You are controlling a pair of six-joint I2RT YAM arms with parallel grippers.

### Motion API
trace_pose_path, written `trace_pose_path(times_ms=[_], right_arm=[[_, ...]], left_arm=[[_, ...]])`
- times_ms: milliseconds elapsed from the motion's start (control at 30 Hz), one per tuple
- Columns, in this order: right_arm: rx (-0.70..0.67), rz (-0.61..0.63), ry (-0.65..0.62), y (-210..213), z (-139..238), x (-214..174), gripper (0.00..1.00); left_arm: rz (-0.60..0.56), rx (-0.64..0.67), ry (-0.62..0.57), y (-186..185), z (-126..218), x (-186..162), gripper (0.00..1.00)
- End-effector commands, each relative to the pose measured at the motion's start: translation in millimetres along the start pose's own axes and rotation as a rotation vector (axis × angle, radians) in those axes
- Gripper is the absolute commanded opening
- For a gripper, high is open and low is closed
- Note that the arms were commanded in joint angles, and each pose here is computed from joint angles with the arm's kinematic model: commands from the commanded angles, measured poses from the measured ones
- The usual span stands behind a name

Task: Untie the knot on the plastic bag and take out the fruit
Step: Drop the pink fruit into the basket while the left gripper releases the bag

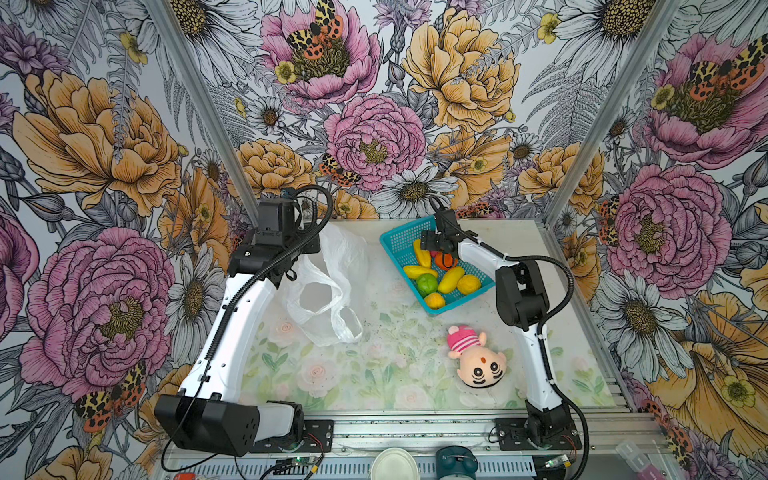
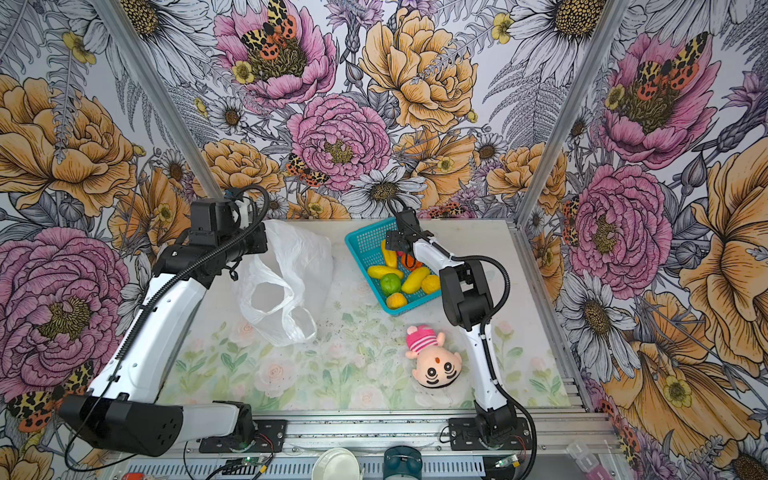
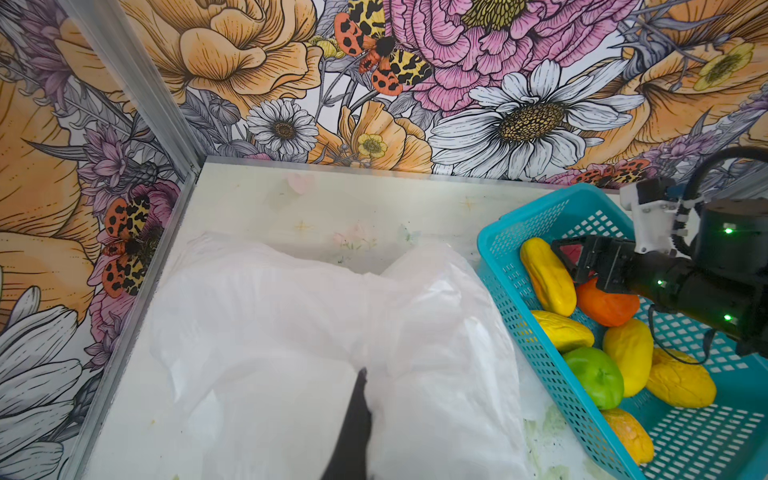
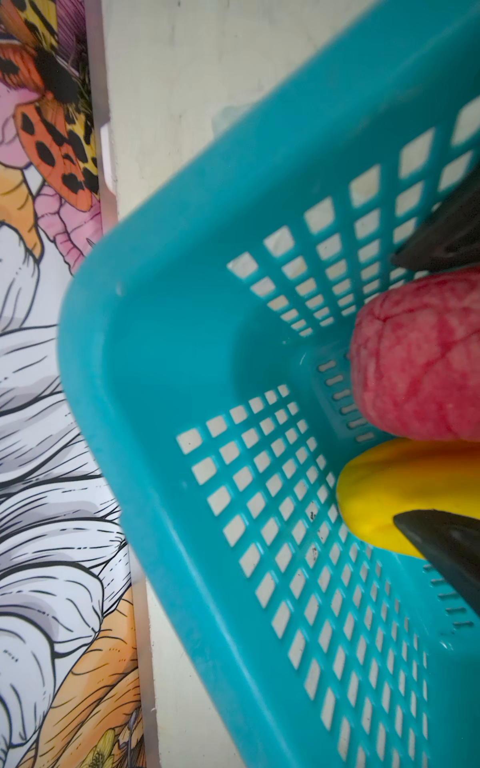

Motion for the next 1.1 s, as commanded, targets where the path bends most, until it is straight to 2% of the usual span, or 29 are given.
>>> trace_pose_path(times_ms=[0,167,333,633,700,800,833,867,900,1067], right_arm=[[-0.024,-0.017,-0.008,-7.2,-5.6,2.3,0.91],[-0.028,-0.021,-0.017,-7.9,-3.5,2.4,0.91],[-0.034,-0.026,-0.047,-8.8,2.0,-0.7,0.91],[-0.03,-0.032,-0.071,-9.4,5.4,-1.3,0.91],[-0.03,-0.031,-0.07,-10.1,5.3,-1.6,0.91],[-0.029,-0.03,-0.073,-9.6,6.0,-1.9,0.91],[-0.028,-0.031,-0.075,-10.0,6.2,-1.7,0.91],[-0.028,-0.029,-0.076,-10.1,6.4,-2.0,0.91],[-0.028,-0.029,-0.076,-10.2,6.7,-2.2,0.91],[-0.02,-0.028,-0.095,-9.4,9.9,-2.7,0.91]], left_arm=[[0.028,-0.061,-0.004,-6.6,-9.8,10.9,0.0],[0.047,-0.156,-0.022,-20.0,-29.5,19.7,0.0],[0.063,-0.189,-0.05,-29.6,-47.1,23.2,0.0],[0.017,-0.122,-0.017,-18.0,-93.9,-17.4,0.0],[0.024,-0.136,-0.026,-19.4,-96.4,-18.2,0.2],[0.016,-0.152,-0.053,-25.6,-93.0,-17.2,0.42],[0.01,-0.151,-0.063,-27.6,-90.0,-17.0,0.66],[0.001,-0.149,-0.074,-30.1,-85.8,-15.7,0.95],[-0.008,-0.145,-0.084,-31.8,-81.8,-15.3,0.99],[-0.04,-0.076,-0.211,-35.1,-39.5,-11.0,0.99]])
Point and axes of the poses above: each gripper's point midway between its finger pads, its own z axis back along the fingers, its own y axis along the line the jaws close on, x = y × z, the point moved 9 cm from there along z, back along the fingers, and after that the axes turned 5 degrees about z, right-handed, at the moved point
